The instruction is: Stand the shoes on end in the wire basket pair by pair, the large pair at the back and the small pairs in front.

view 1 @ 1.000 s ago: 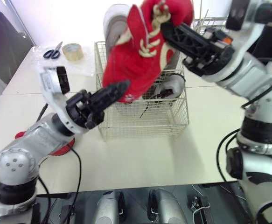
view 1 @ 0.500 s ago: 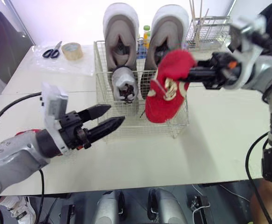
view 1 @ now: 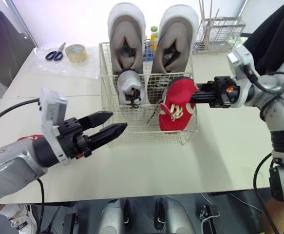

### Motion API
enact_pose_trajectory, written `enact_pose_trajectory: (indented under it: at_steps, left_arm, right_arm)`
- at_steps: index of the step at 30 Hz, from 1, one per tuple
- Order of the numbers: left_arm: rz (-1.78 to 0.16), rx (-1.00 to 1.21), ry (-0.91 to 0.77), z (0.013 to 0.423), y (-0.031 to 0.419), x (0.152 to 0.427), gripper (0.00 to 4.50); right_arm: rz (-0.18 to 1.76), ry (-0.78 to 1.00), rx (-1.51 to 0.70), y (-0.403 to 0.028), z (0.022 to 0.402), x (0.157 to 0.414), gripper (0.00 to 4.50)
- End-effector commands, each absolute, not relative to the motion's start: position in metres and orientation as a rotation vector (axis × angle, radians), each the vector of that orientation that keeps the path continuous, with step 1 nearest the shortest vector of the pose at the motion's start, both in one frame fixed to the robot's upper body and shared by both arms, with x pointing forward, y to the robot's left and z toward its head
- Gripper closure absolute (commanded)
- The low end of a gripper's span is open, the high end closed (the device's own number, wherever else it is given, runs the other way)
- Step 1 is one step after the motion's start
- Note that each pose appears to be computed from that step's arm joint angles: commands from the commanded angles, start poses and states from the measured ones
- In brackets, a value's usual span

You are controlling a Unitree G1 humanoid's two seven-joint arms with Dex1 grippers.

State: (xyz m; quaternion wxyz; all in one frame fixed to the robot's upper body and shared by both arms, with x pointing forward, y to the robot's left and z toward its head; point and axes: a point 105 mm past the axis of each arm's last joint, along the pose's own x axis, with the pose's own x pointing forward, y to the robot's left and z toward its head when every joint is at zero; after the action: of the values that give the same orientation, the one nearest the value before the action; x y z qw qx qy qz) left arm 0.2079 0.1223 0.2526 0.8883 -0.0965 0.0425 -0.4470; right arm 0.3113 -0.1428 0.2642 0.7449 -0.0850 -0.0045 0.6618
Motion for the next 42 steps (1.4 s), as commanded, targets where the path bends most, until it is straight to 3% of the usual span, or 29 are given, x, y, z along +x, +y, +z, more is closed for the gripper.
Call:
enact_pose_trajectory:
  at_steps: [1, 5, 12, 20, 24, 29, 32, 35, 42]
  left_arm:
    - [-0.945, -0.205, 0.065, 0.256, 0.124, 0.208, 1.17]
    - [-0.955, -0.212, 0.079, 0.253, 0.126, 0.209, 1.17]
    - [-0.968, -0.215, 0.098, 0.249, 0.133, 0.210, 1.17]
    - [-0.893, -0.187, 0.110, 0.248, 0.164, 0.219, 1.17]
    - [-0.779, -0.190, 0.042, 0.266, 0.198, 0.231, 0.00]
    - [-0.482, -0.214, -0.068, 0.292, 0.270, 0.243, 0.00]
    - [-0.309, -0.215, -0.068, 0.289, 0.306, 0.239, 0.00]
    - [-0.069, -0.312, 0.045, 0.267, 0.345, 0.227, 0.00]
    - [0.149, -0.465, 0.220, 0.229, 0.347, 0.162, 0.00]
  right_arm:
    - [1.397, 0.010, -0.182, -0.157, 0.259, 0.313, 2.13]
    - [1.333, 0.021, -0.177, -0.164, 0.260, 0.316, 0.17]
    - [1.291, -0.004, -0.166, -0.175, 0.278, 0.300, 0.17]
    - [1.339, -0.139, -0.125, -0.161, 0.319, 0.264, 0.17]
    - [1.323, -0.310, -0.109, -0.161, 0.363, 0.264, 0.06]
    - [1.524, -0.513, -0.120, -0.133, 0.414, 0.242, 0.06]
    - [1.714, -0.479, -0.186, -0.110, 0.403, 0.228, 0.06]
    - [1.884, -0.401, -0.256, -0.093, 0.378, 0.224, 0.06]
    - [2.049, -0.288, -0.377, -0.078, 0.328, 0.234, 0.06]
